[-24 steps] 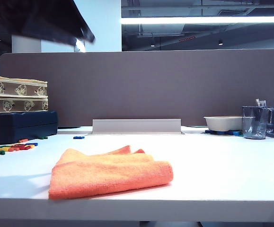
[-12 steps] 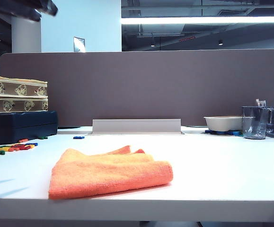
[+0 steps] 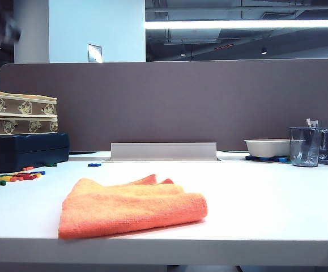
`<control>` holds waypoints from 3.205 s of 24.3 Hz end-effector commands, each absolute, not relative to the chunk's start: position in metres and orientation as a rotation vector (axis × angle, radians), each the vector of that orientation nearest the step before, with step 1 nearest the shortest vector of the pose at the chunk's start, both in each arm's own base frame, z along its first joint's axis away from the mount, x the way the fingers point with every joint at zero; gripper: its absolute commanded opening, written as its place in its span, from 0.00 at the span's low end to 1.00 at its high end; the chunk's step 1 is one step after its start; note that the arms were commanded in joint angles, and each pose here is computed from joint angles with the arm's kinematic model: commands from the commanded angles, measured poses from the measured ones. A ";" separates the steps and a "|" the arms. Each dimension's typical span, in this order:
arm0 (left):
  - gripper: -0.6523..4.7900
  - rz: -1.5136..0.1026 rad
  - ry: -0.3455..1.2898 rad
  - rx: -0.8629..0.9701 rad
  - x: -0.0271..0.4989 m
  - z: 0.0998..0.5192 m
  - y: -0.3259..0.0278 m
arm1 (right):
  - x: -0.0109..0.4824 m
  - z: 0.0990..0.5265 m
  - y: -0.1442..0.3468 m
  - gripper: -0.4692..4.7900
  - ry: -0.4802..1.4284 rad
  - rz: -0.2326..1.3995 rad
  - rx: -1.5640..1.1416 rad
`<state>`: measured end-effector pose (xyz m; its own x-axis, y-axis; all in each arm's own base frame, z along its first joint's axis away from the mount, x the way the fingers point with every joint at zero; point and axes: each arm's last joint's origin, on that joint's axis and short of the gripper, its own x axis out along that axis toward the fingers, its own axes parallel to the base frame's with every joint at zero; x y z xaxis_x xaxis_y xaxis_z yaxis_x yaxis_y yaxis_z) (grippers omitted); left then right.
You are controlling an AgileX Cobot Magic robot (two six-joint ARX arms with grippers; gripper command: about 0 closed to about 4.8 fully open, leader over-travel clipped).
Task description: Use an orange cloth to wipe the letter magnets on the table away for a distance.
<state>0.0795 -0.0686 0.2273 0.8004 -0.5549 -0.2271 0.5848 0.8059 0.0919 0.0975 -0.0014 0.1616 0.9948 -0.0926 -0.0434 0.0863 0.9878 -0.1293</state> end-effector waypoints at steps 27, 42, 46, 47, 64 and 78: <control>0.53 -0.430 0.141 0.085 0.083 0.151 -0.057 | 0.097 0.163 -0.001 0.09 0.030 -0.093 -0.125; 0.50 -0.028 0.139 0.020 0.094 0.151 -0.019 | 0.097 0.163 -0.001 0.09 0.030 -0.093 -0.125; 0.29 0.028 0.154 0.019 0.095 0.149 -0.013 | 0.097 0.163 -0.001 0.09 0.030 -0.093 -0.125; 0.25 0.042 0.156 0.018 0.095 0.149 -0.012 | 0.097 0.163 -0.001 0.09 0.030 -0.093 -0.125; 0.11 0.135 0.159 -0.020 0.096 0.149 0.001 | 0.097 0.163 -0.001 0.09 0.030 -0.092 -0.125; 0.11 -0.067 0.095 -0.033 0.097 0.156 -0.005 | 0.097 0.163 -0.001 0.09 0.030 -0.092 -0.125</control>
<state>0.0965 -0.0047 0.1506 0.9888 -0.0483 -0.1409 0.0435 0.9984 -0.0373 0.0975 -0.0014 0.1616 0.9948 -0.0926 -0.0434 0.0863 0.9878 -0.1297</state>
